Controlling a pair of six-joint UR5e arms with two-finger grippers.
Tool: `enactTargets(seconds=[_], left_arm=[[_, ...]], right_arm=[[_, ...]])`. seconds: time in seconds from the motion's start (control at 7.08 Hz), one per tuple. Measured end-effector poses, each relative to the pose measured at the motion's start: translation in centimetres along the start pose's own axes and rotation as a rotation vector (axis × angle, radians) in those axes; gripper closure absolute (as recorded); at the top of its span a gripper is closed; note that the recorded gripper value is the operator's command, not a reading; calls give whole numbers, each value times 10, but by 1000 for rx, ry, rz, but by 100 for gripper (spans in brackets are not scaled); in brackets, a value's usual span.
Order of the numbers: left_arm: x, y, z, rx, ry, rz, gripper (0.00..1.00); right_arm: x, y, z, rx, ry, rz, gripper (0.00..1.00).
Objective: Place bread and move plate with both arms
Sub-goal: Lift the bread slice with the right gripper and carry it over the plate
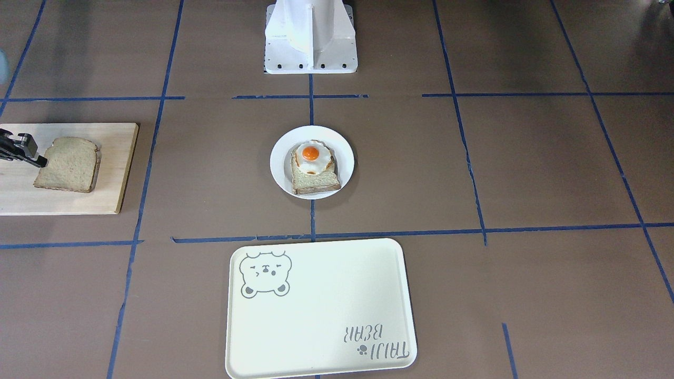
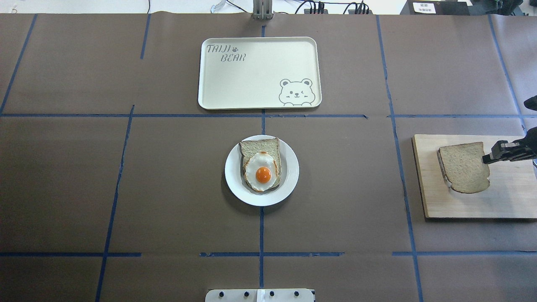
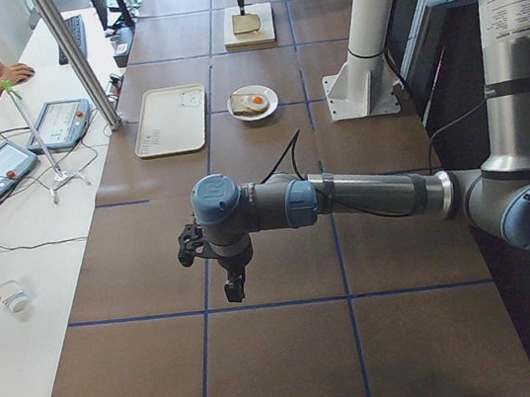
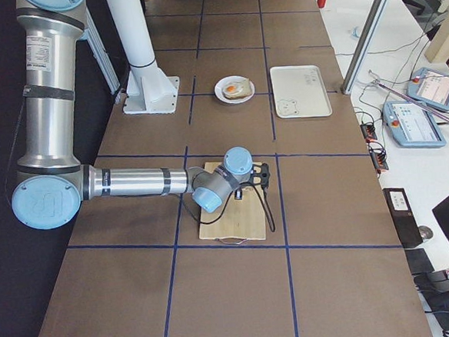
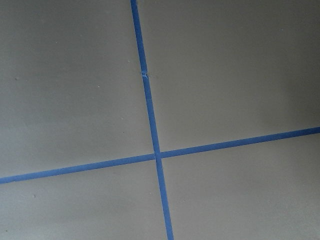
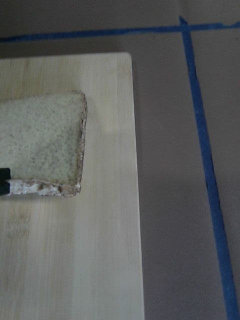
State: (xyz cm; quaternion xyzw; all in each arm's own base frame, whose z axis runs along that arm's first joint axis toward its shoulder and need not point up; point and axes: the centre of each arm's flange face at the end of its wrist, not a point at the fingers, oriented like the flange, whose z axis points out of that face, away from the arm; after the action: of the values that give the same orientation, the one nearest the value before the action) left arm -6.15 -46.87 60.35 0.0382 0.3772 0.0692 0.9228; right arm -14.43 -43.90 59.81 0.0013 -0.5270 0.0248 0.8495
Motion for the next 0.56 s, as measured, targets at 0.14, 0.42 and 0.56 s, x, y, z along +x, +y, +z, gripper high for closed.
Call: enactTargets(seconds=[0.14, 0.42, 0.56], left_arm=[[0, 0, 0, 0, 0, 0, 0], [-1, -1, 1, -3, 0, -1, 0], [-1, -2, 2, -4, 1, -2, 0]], right_arm=[[-22, -15, -13, -3, -61, -1, 100], [-77, -49, -30, 2, -140, 21, 100], [-111, -66, -37, 6, -174, 30, 100]])
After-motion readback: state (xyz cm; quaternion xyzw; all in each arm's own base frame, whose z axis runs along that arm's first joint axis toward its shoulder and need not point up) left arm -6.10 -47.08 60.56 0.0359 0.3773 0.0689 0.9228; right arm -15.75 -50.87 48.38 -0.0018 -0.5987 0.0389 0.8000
